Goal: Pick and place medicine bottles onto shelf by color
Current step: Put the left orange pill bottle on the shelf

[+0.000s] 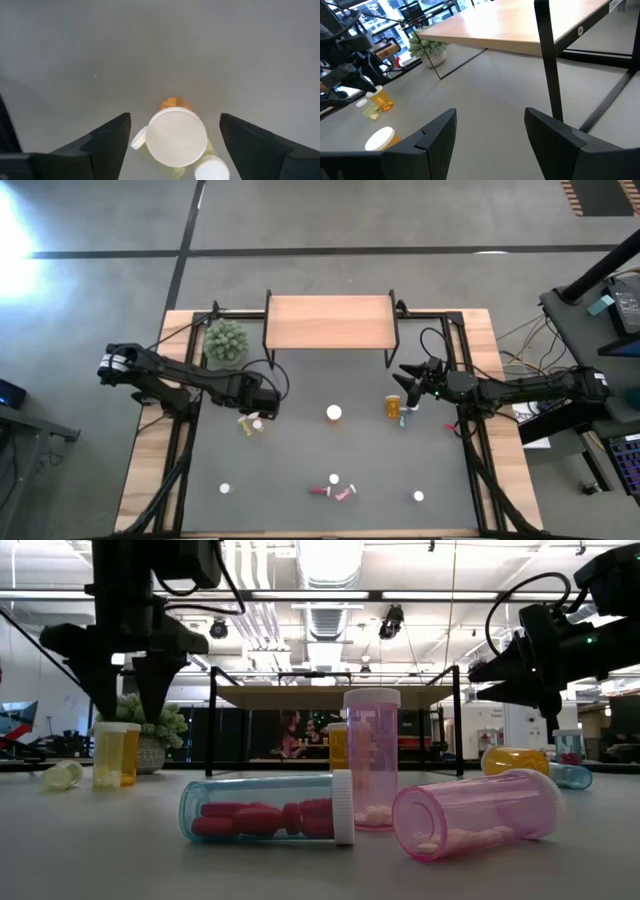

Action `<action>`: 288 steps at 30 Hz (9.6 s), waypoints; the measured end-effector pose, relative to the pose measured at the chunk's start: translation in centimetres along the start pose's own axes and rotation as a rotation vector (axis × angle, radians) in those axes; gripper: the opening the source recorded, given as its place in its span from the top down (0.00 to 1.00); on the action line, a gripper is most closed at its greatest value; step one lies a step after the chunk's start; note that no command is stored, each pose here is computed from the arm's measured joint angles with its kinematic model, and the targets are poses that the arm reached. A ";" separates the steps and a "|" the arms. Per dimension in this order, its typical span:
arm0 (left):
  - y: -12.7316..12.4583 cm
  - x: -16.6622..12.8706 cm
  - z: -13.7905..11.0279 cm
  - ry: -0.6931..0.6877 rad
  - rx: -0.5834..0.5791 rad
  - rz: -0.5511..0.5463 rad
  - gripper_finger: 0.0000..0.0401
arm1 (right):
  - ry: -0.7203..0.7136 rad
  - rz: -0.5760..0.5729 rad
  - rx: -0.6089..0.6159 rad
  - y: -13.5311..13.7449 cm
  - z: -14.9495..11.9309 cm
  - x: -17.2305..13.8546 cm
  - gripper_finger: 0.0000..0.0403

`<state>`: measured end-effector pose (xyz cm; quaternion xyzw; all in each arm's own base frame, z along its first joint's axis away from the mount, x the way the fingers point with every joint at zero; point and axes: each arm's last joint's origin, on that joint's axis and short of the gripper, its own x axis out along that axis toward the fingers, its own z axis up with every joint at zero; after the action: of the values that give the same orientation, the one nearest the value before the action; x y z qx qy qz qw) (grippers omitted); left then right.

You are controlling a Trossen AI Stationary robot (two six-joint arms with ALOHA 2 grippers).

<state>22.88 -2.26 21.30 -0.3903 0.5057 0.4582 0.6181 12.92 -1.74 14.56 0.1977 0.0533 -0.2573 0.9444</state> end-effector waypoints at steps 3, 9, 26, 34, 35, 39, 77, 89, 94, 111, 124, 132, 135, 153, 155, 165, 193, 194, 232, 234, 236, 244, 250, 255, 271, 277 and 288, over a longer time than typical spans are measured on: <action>0.2 0.8 -0.3 0.026 -0.011 -0.003 0.27 | 0.001 0.000 0.000 0.0 0.0 0.0 0.44; 0.3 1.2 -0.7 0.039 -0.013 -0.007 0.27 | 0.000 0.000 0.000 0.0 0.0 0.0 0.44; 0.2 2.4 -1.0 0.073 0.067 -0.049 0.45 | 0.000 0.000 0.000 0.0 0.0 0.0 0.44; 0.2 2.4 -1.0 0.063 0.068 -0.047 0.55 | 0.001 0.000 0.000 0.0 0.0 0.0 0.44; 0.2 2.4 -1.0 0.061 0.069 -0.047 0.54 | 0.000 0.000 0.000 0.0 0.0 0.0 0.44; 0.0 2.1 -0.9 0.050 0.111 -0.063 0.51 | 0.001 0.000 0.000 0.0 0.0 0.0 0.44; -5.1 -11.1 10.0 -0.247 0.558 -0.298 0.52 | 0.001 0.000 0.000 0.0 0.0 0.0 0.44; -5.2 -11.0 16.0 -0.193 0.592 -0.146 0.52 | 0.001 0.000 0.000 0.0 0.0 0.0 0.44; -4.4 -10.5 18.9 -0.182 0.639 -0.090 0.52 | 0.001 0.000 0.000 0.0 0.0 0.0 0.44; -0.8 -8.4 25.4 -0.180 0.820 0.015 0.52 | 0.001 0.000 0.000 0.0 0.0 0.0 0.44; 0.3 -8.0 27.6 -0.258 0.805 0.021 0.52 | 0.001 0.000 0.000 0.0 0.0 0.0 0.44; 0.8 -7.9 27.9 -0.245 0.786 0.019 0.52 | 0.001 0.000 0.000 0.0 0.0 0.0 0.44; 0.9 -7.8 27.7 -0.228 0.789 0.021 0.52 | 0.001 0.000 0.000 0.0 0.0 0.0 0.44; 1.1 -7.9 27.6 -0.208 0.789 -0.001 0.51 | 0.001 0.000 0.000 0.0 0.0 0.0 0.44; 1.1 -7.9 27.6 -0.208 0.788 -0.002 0.50 | 0.001 0.000 0.000 0.0 0.0 0.0 0.44; 0.8 -7.8 28.0 -0.250 0.779 -0.016 0.44 | 0.001 0.000 0.000 0.0 0.0 0.0 0.44; 2.8 -13.0 25.1 -0.491 0.571 -0.169 0.44 | 0.001 0.000 0.000 0.0 0.0 0.0 0.44; 3.0 -12.9 24.7 -0.506 0.550 -0.177 0.44 | 0.001 0.000 0.000 0.0 0.0 0.0 0.44; 6.9 0.0 17.4 -1.147 0.402 -0.329 0.44 | 0.001 0.000 0.000 0.0 0.0 0.0 0.44; 6.9 0.0 17.5 -1.155 0.398 -0.331 0.44 | 0.001 0.000 0.000 0.0 0.0 0.0 0.44; 6.8 0.1 17.6 -1.158 0.397 -0.331 0.44 | 0.001 0.000 0.000 0.0 0.0 0.0 0.44; 6.4 0.8 18.0 -1.158 0.394 -0.332 0.39 | 0.000 0.000 0.000 0.0 0.0 0.0 0.44; 6.0 1.0 18.6 -1.163 0.389 -0.326 0.38 | 0.000 0.000 0.000 0.0 0.0 0.0 0.44; 5.7 1.2 18.9 -1.178 0.373 -0.312 0.38 | 0.001 0.000 0.000 0.0 0.0 0.0 0.44; 5.7 1.2 19.3 -1.206 0.331 -0.258 0.38 | 0.001 0.000 0.000 0.0 0.0 0.0 0.44; 5.5 1.5 19.6 -1.226 0.318 -0.254 0.38 | 0.001 0.000 0.000 0.0 0.0 0.0 0.44; 4.6 1.7 20.9 -1.224 0.304 -0.231 0.38 | 0.000 0.000 0.000 0.0 0.0 0.0 0.44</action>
<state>24.12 19.08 23.34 -0.0181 0.0751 0.4519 0.8887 12.92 -1.74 14.56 0.1978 0.0535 -0.2572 0.9444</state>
